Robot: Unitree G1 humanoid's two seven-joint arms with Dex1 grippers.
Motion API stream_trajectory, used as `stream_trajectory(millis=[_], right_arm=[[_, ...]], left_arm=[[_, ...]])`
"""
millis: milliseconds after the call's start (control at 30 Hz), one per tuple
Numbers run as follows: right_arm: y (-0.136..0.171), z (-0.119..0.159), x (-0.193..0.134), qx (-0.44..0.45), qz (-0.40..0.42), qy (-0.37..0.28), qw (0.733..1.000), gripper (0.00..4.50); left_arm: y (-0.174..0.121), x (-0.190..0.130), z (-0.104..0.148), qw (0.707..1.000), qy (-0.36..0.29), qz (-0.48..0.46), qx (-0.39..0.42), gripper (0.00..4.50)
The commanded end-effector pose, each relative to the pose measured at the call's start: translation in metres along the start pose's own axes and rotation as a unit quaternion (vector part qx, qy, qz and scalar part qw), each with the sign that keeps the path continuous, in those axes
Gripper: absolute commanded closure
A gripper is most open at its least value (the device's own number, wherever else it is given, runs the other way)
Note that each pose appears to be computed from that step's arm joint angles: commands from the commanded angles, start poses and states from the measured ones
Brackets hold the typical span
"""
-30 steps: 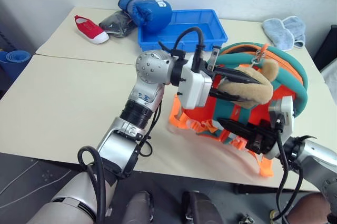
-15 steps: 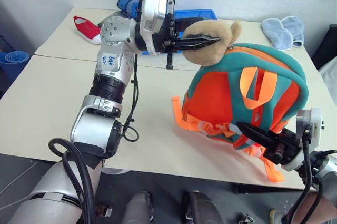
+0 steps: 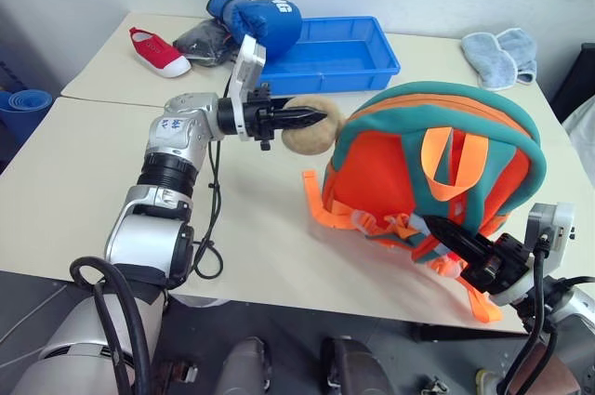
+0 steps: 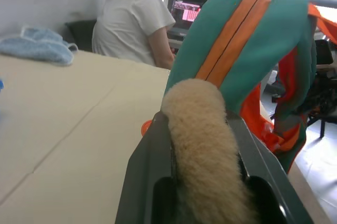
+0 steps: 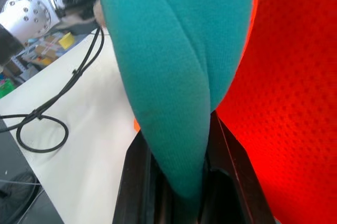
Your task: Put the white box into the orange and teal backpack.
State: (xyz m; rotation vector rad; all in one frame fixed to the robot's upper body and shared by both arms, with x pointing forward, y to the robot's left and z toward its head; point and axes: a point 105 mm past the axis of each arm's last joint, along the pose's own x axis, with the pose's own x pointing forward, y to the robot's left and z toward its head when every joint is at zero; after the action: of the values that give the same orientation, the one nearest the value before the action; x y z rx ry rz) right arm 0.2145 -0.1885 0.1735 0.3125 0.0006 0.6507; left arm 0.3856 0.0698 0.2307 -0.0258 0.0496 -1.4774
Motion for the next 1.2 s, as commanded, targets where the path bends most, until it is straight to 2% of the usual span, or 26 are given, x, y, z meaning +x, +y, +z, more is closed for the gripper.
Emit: stream_trajectory(millis=[33, 100, 233, 367, 433, 500, 567, 667, 733, 833, 867, 967, 1067, 1200], right_arm=[[0.001, 0.005, -0.003, -0.015, -0.012, -0.02, 1.0, 4.5], [-0.002, 0.003, -0.004, -0.014, -0.018, -0.021, 1.0, 4.5], [-0.006, -0.001, -0.004, -0.03, -0.025, -0.016, 0.999, 4.5], [-0.013, -0.005, -0.001, -0.058, -0.027, -0.014, 0.998, 4.5], [-0.014, -0.008, 0.001, -0.059, -0.017, -0.004, 0.998, 4.5], [-0.014, -0.005, 0.005, -0.105, 0.002, 0.01, 0.994, 3.82], [-0.014, -0.004, 0.006, -0.152, 0.015, 0.027, 0.988, 3.23], [-0.005, -0.01, 0.001, -0.214, 0.053, 0.074, 0.973, 2.2], [-0.005, -0.008, -0.003, -0.231, 0.051, 0.071, 0.969, 1.56], [-0.013, 0.004, -0.027, -0.27, 0.015, 0.063, 0.961, 0.54], [-0.015, 0.006, -0.034, -0.28, 0.006, 0.063, 0.958, 0.15], [-0.018, -0.003, -0.063, -0.283, 0.001, 0.113, 0.953, 0.07], [-0.046, 0.005, -0.097, -0.315, -0.04, 0.154, 0.936, 0.07], [-0.073, 0.016, -0.112, -0.356, -0.059, 0.174, 0.916, 0.07]], left_arm=[[0.007, -0.01, -0.05, 0.995, 0.056, 0.045, -0.062, 3.83], [0.009, -0.008, -0.072, 0.993, 0.056, 0.07, -0.083, 3.83], [-0.012, -0.004, -0.104, 0.995, 0.079, 0.032, -0.059, 3.83], [-0.017, -0.005, -0.099, 0.998, 0.054, 0.036, -0.006, 3.83], [-0.017, -0.007, -0.087, 0.999, 0.02, 0.043, 0.021, 3.83], [-0.02, -0.017, -0.07, 0.998, -0.007, 0.041, 0.039, 3.17], [-0.024, -0.027, -0.066, 0.998, 0.003, 0.042, 0.053, 2.6], [-0.031, -0.056, -0.073, 0.995, 0.047, 0.046, 0.08, 1.65], [-0.032, -0.07, -0.074, 0.994, 0.057, 0.058, 0.076, 1.06], [-0.041, -0.106, -0.09, 0.987, 0.113, 0.08, 0.082, 0.13], [-0.045, -0.114, -0.094, 0.985, 0.127, 0.083, 0.078, 0.0], [-0.058, -0.132, -0.095, 0.98, 0.129, 0.103, 0.109, 0.0], [-0.067, -0.152, -0.104, 0.963, 0.161, 0.146, 0.16, 0.0], [-0.076, -0.165, -0.113, 0.952, 0.177, 0.179, 0.174, 0.0]])
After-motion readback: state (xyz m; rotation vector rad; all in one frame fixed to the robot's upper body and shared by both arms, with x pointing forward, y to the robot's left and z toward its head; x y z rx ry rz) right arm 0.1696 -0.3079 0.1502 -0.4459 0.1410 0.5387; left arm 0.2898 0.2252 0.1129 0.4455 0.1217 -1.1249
